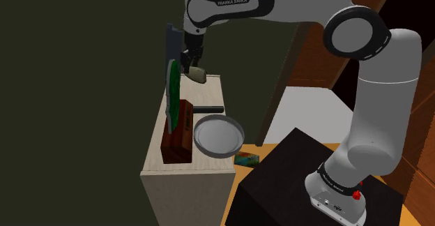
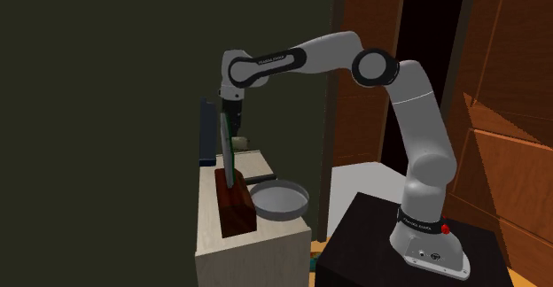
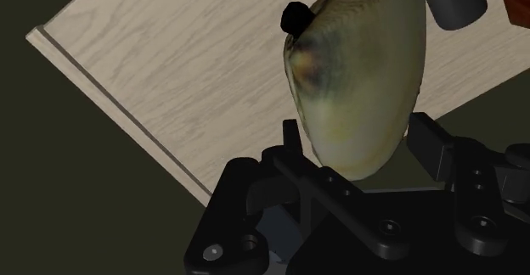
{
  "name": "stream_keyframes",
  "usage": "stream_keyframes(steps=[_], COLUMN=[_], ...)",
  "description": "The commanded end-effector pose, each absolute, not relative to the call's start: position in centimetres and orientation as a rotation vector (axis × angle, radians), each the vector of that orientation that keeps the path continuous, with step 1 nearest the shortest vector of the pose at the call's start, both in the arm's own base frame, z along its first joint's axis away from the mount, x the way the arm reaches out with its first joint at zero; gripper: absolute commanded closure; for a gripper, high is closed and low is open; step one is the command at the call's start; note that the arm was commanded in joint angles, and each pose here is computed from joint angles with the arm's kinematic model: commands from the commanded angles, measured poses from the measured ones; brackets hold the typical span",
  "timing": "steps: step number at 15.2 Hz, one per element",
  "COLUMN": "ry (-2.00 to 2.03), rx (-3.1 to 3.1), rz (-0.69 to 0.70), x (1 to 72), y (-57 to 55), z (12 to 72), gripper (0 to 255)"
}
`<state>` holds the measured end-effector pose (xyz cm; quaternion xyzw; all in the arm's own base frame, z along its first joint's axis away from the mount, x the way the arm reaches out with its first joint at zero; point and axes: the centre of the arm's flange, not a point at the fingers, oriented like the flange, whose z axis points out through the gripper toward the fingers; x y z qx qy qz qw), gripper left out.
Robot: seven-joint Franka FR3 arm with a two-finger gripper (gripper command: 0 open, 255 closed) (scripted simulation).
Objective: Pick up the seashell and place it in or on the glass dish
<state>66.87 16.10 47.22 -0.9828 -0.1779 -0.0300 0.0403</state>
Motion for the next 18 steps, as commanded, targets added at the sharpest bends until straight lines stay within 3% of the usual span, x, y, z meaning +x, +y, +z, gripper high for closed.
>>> stream_keyframes(steps=[1,18], ry=[-0.545,-0.545], rx=[-3.011,-3.011], rz=[-0.092,-0.092], x=[64.4,43.3], y=[16.8,24.2], z=[47.3,48.2], gripper=[255,255])
